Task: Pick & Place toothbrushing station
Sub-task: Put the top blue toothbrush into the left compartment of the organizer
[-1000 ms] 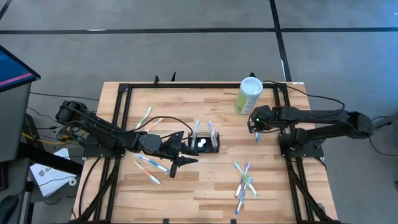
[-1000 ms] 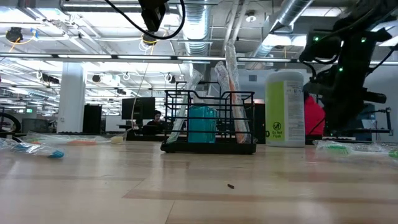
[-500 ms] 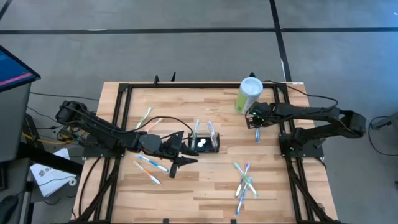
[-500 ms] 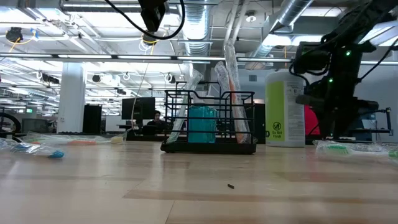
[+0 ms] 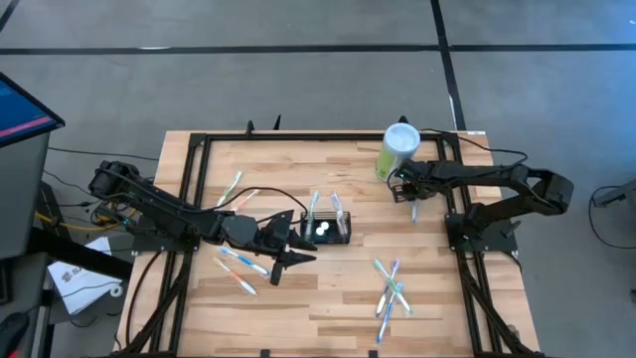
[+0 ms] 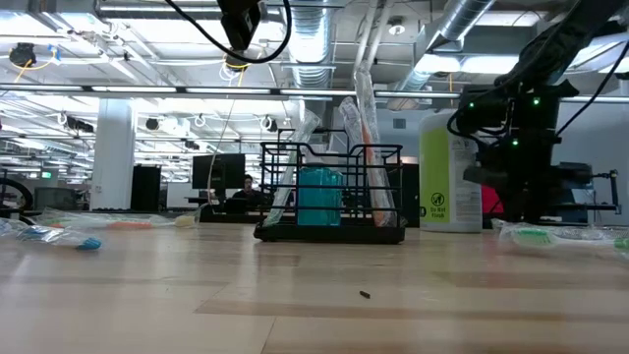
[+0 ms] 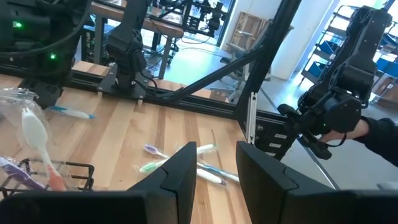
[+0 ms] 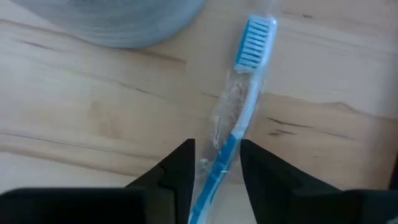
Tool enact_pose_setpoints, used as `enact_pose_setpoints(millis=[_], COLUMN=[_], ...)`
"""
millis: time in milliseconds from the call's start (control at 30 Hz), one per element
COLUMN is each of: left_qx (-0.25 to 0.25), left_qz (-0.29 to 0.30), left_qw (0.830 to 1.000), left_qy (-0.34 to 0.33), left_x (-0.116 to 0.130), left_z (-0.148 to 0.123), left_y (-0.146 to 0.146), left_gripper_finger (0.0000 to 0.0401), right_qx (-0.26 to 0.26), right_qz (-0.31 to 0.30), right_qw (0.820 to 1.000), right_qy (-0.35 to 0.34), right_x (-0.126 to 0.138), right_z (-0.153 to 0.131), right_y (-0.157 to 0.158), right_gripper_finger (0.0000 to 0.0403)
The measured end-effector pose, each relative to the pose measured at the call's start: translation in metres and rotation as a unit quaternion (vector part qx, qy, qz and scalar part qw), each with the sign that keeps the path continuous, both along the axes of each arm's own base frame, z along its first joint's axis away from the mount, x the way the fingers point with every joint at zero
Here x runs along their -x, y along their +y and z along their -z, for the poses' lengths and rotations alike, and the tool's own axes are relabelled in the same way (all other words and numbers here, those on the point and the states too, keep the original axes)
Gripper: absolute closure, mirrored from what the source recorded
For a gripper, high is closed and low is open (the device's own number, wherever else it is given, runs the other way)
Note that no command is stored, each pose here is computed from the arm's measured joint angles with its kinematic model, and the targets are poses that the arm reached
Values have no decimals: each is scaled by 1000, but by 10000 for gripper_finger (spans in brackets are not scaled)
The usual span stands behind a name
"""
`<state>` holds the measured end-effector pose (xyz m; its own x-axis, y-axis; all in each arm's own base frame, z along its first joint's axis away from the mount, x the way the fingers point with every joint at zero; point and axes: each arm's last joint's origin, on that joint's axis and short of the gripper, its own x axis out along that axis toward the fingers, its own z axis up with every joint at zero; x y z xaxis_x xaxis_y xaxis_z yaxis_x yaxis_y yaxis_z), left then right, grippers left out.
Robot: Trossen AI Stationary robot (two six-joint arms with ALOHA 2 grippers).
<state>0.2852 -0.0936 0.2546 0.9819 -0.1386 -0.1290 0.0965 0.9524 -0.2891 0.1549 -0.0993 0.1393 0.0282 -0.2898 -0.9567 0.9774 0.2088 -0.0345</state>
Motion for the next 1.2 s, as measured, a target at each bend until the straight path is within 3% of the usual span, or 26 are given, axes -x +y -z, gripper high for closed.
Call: enact_pose_setpoints(millis=[133,333,833,1200], left_qx=[-1,-1,-1,-1], left_qz=[0,0,0,-1], left_qw=[1000,1000,1000,1000], left_qy=[0,0,0,0], left_x=[0,0,0,0], left_z=[0,0,0,0], left_y=[0,0,0,1], left_gripper_finger=[293,293,293,293], right_qx=[-2,-4,-22,6], right_qz=[0,-12,-37,-94], right_qw=[1000,1000,999,992], right_qy=[7,16,4,-81], right_x=[1,1,-5,-16], right_z=[0,1,-2,-20], right_y=[1,1,20,47], right_gripper_finger=[310,393,402,402])
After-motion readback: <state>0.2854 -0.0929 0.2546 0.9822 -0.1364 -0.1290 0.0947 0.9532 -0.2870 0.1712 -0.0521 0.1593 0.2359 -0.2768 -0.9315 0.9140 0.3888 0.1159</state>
